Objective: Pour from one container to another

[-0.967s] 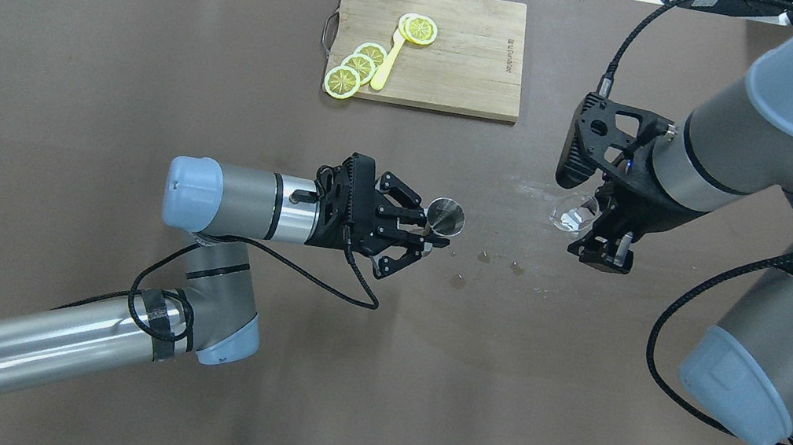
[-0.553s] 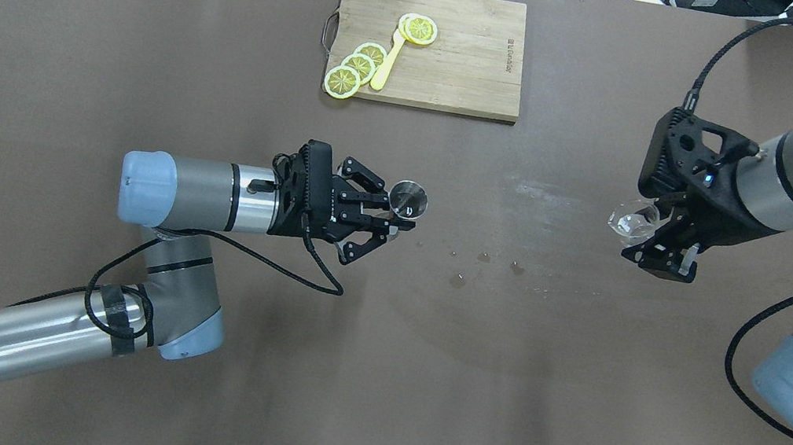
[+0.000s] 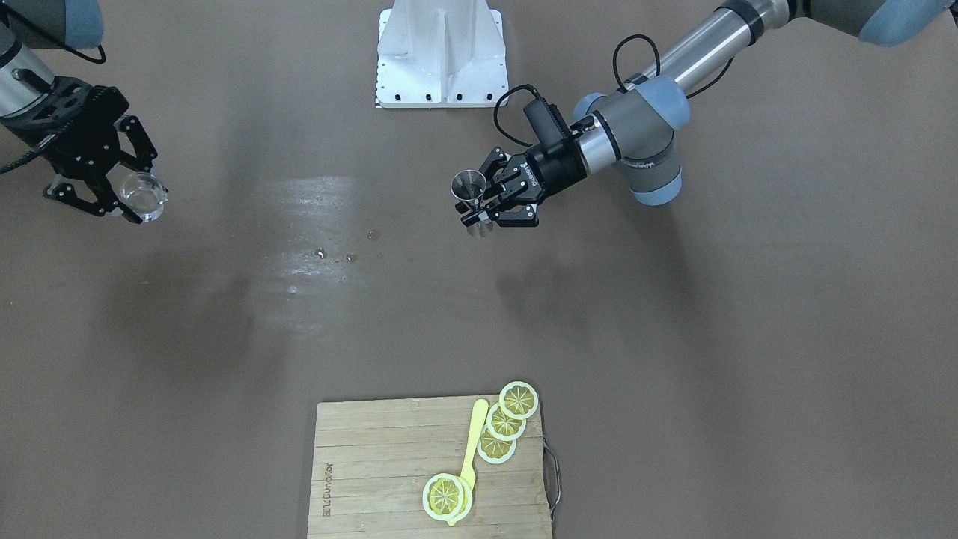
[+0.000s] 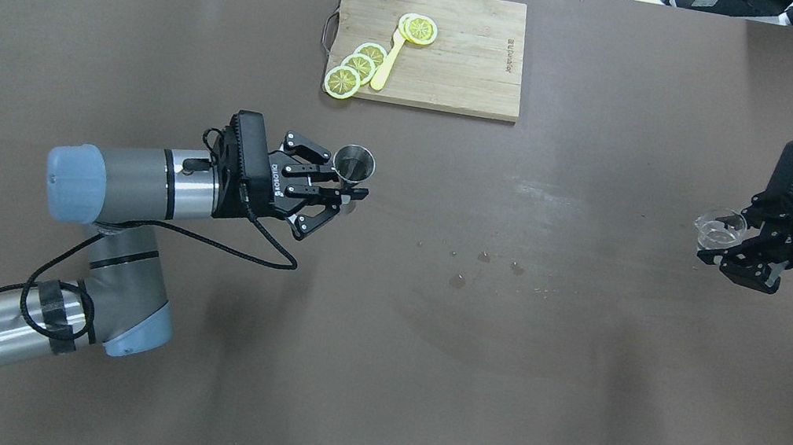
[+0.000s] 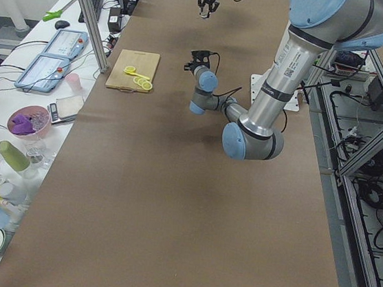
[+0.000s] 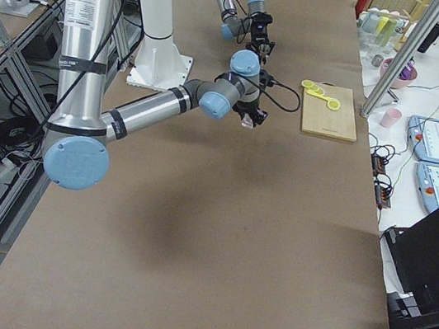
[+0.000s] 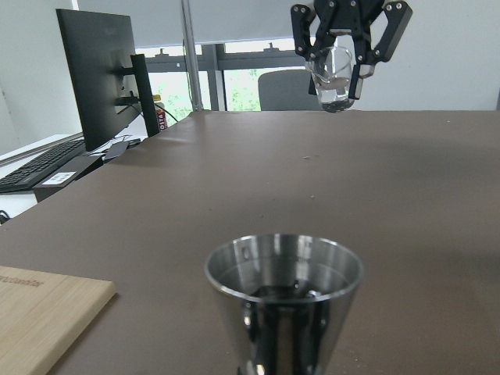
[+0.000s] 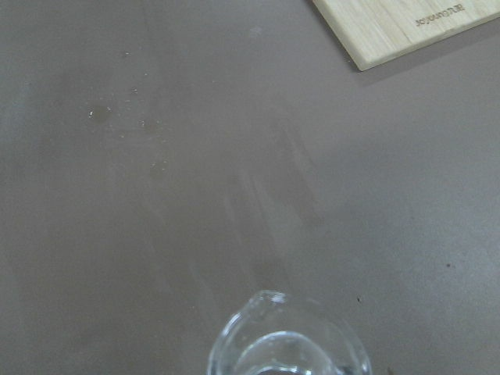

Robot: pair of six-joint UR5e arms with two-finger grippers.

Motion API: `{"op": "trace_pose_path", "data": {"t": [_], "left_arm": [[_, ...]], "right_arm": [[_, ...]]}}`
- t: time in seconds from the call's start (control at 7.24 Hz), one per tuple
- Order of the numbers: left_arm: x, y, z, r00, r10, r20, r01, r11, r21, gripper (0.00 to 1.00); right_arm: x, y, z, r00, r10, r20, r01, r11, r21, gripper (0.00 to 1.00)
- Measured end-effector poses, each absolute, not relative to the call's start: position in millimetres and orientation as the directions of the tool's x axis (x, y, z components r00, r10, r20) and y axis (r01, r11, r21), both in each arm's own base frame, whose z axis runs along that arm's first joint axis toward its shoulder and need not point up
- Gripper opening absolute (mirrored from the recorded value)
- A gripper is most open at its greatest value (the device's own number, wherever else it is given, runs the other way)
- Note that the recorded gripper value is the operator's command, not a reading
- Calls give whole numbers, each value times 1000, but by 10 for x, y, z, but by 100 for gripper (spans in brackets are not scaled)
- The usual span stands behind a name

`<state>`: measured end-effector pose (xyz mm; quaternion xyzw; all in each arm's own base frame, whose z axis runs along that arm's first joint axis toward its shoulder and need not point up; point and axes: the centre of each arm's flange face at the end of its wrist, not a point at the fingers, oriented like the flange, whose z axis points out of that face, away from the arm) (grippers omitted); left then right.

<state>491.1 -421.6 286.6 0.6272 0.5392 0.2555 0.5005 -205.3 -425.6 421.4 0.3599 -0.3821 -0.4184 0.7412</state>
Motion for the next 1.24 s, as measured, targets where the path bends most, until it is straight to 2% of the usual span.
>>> {"op": "trace_pose_path", "data": {"t": [0.55, 0.83, 1.24], "left_arm": [[4113, -3953, 3173, 460, 794, -397, 431, 191, 882, 0], [3888, -3895, 3339, 579, 665, -471, 420, 252, 872, 0], [3814, -4031, 3528, 696, 414, -587, 482, 336, 809, 0]], "right_arm": [[-1544, -4136, 5435, 397, -877, 270, 223, 378, 899, 0], [-1409, -3972, 6083, 401, -873, 279, 161, 366, 916, 0], [-1267, -3745, 6667, 402, -873, 277, 112, 347, 931, 0]]}}
